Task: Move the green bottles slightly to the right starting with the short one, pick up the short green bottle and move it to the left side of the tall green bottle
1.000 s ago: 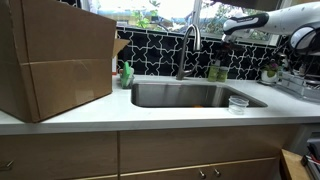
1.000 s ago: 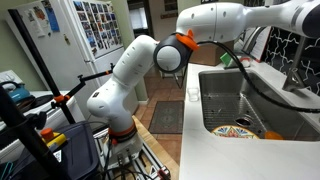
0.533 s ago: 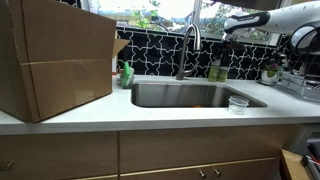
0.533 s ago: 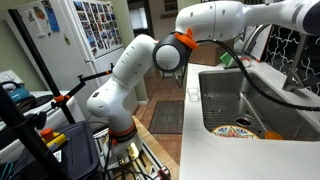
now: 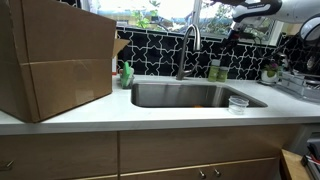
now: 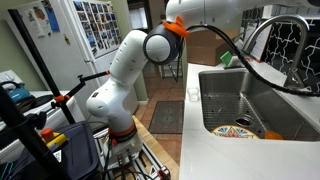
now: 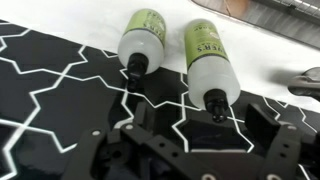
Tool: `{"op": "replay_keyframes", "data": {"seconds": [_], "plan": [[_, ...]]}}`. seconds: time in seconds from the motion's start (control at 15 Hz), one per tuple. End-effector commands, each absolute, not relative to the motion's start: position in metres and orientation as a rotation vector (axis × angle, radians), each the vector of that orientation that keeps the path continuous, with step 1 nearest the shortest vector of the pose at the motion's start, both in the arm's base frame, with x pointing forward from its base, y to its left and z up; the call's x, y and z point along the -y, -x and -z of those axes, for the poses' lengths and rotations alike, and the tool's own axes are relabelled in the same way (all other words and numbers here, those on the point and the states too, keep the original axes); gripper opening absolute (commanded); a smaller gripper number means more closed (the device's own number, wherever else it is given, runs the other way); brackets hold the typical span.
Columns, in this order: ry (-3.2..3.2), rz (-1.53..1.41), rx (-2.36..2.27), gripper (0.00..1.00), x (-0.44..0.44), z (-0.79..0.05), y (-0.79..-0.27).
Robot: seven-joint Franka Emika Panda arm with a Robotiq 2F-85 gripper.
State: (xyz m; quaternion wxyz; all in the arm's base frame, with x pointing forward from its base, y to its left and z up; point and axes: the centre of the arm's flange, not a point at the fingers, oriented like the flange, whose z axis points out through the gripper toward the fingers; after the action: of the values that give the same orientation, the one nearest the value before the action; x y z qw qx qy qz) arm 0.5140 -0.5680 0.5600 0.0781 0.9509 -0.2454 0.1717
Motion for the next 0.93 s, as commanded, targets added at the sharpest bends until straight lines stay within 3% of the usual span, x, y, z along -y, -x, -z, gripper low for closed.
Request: {"op": "replay_keyframes", "data": {"seconds": [0.0,0.87], "plan": [[-2.810,-0.464,0.781,1.00,0.590,-0.570,-0.479],[-2.793,-0.525,1.090,1.00,0.641,-0.509,-0.477]]}}
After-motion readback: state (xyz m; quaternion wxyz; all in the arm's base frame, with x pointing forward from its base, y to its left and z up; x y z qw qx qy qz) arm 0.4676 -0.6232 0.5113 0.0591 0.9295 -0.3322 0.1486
